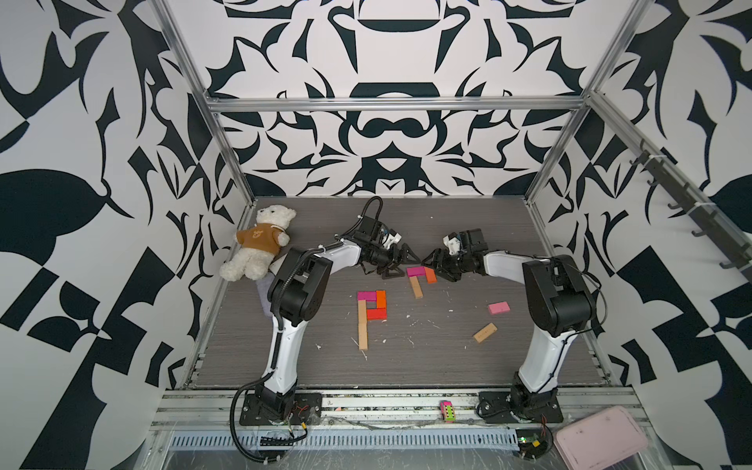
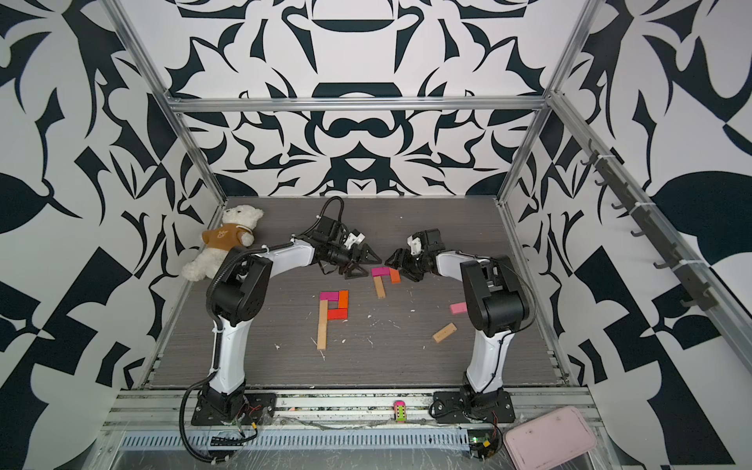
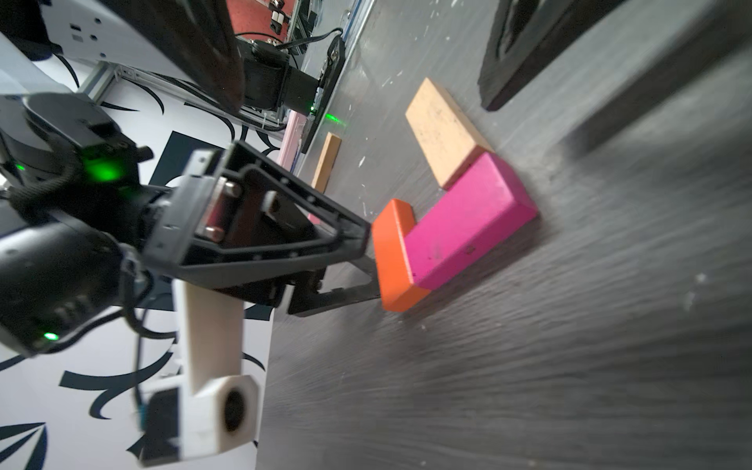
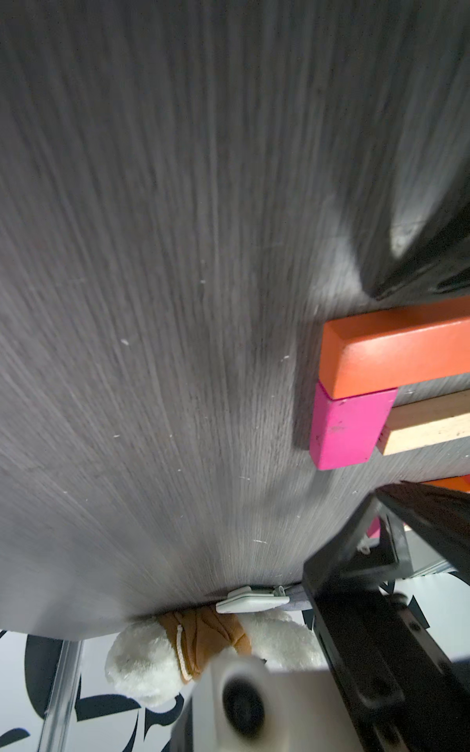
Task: Assemble the letter p with building blocks
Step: Adjust the building block at the center of the board.
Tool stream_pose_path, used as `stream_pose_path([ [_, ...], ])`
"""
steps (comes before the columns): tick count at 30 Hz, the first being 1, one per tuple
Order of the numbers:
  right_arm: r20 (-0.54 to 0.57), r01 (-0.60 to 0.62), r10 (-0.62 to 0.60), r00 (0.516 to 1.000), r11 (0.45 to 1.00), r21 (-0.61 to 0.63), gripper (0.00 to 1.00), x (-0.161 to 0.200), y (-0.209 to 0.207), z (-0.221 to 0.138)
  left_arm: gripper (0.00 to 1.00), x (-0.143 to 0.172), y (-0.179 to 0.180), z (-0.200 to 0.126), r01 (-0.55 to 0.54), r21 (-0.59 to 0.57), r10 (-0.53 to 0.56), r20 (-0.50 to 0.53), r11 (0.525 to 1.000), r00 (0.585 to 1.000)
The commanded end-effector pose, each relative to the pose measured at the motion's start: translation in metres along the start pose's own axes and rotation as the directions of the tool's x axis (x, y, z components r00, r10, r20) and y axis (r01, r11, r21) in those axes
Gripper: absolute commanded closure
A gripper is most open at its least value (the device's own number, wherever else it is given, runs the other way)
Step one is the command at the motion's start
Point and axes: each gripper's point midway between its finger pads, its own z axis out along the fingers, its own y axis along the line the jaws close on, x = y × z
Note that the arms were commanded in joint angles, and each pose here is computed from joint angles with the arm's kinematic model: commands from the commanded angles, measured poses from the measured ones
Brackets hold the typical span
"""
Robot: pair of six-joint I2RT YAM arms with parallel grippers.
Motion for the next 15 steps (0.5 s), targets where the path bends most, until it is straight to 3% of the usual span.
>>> stream_pose_path([
  [1, -0.007, 0.009, -0.008, 1.000, 0.999, 0.037, 0.28, 0.001, 0.007, -0.014, 0.07, 0.002, -0.043, -0.030, -0.108, -0.001, 0.108, 0.049, 0.994, 0.993],
  [8, 0.078, 0.109, -0.116, 0.990, 0.990, 0.088, 0.28, -0.006, 0.039, -0.070, 0.06, 0.019, -0.103, -0.083, -0.281, -0.015, 0.280, 0.151, 0.960, 0.948],
  [13, 0.103, 0.133, -0.145, 0.984, 0.985, 0.112, 0.32, 0.015, 0.048, -0.103, 0.04, 0.042, -0.132, -0.119, -0.398, -0.054, 0.399, 0.226, 0.916, 0.889],
  [15, 0.085, 0.139, -0.151, 0.985, 0.981, 0.135, 0.38, 0.031, 0.045, -0.108, 0.02, 0.054, -0.139, -0.134, -0.438, -0.082, 0.443, 0.264, 0.895, 0.857],
])
